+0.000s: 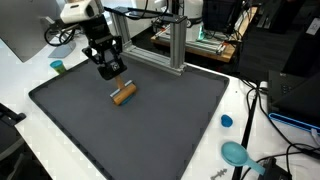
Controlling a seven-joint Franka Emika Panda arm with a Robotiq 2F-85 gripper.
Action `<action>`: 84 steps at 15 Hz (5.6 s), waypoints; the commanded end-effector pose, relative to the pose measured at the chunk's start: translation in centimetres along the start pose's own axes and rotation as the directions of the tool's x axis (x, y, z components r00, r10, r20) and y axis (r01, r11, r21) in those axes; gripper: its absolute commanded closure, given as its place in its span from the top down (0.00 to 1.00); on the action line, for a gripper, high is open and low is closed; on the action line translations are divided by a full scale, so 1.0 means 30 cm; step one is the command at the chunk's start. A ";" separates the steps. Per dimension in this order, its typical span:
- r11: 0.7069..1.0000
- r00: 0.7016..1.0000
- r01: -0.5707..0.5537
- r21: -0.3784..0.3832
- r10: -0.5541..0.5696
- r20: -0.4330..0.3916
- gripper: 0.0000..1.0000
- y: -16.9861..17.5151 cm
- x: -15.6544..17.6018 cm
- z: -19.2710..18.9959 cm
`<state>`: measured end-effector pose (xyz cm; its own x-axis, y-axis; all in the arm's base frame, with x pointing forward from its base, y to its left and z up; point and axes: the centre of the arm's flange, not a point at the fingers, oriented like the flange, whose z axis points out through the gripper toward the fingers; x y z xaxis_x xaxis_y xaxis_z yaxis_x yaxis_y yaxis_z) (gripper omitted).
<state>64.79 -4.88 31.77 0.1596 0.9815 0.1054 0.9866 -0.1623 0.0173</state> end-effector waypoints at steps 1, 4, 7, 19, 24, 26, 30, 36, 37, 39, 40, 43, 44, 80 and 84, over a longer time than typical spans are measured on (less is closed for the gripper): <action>0.998 1.000 0.023 0.053 -0.023 -0.017 0.22 -0.041 0.004 0.158; 0.998 0.999 0.031 0.063 -0.029 -0.022 0.22 -0.050 0.014 0.169; 0.996 0.998 0.046 0.075 -0.044 -0.035 0.22 -0.062 0.035 0.179; 0.993 0.996 0.076 0.087 -0.071 -0.053 0.22 -0.073 0.067 0.197; 0.998 0.999 0.020 0.051 -0.019 -0.030 0.22 -0.068 0.143 0.052; 1.000 1.000 0.009 0.020 -0.009 0.015 0.22 -0.065 0.165 -0.068; 0.996 0.990 0.030 -0.081 -0.018 0.143 0.22 -0.075 0.235 -0.260; 0.993 0.958 0.093 -0.073 -0.069 0.280 0.22 -0.104 0.372 -0.234; 0.993 0.952 0.098 -0.059 -0.076 0.297 0.22 -0.108 0.386 -0.214; 0.994 0.946 0.099 -0.049 -0.078 0.314 0.22 -0.106 0.414 -0.168; 0.995 0.947 0.092 -0.049 -0.072 0.312 0.22 -0.096 0.424 -0.144; 0.997 0.951 0.059 -0.047 -0.042 0.307 0.22 -0.081 0.436 -0.079; 0.998 0.950 0.048 -0.051 -0.030 0.310 0.22 -0.074 0.434 -0.059; 0.999 0.868 0.035 0.009 -0.035 0.496 0.22 -0.031 0.454 0.260; 0.999 0.865 0.031 0.029 -0.041 0.499 0.22 -0.034 0.457 0.283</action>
<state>65.93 10.79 29.57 0.1220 0.9230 -0.3648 0.9925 -0.1124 0.0475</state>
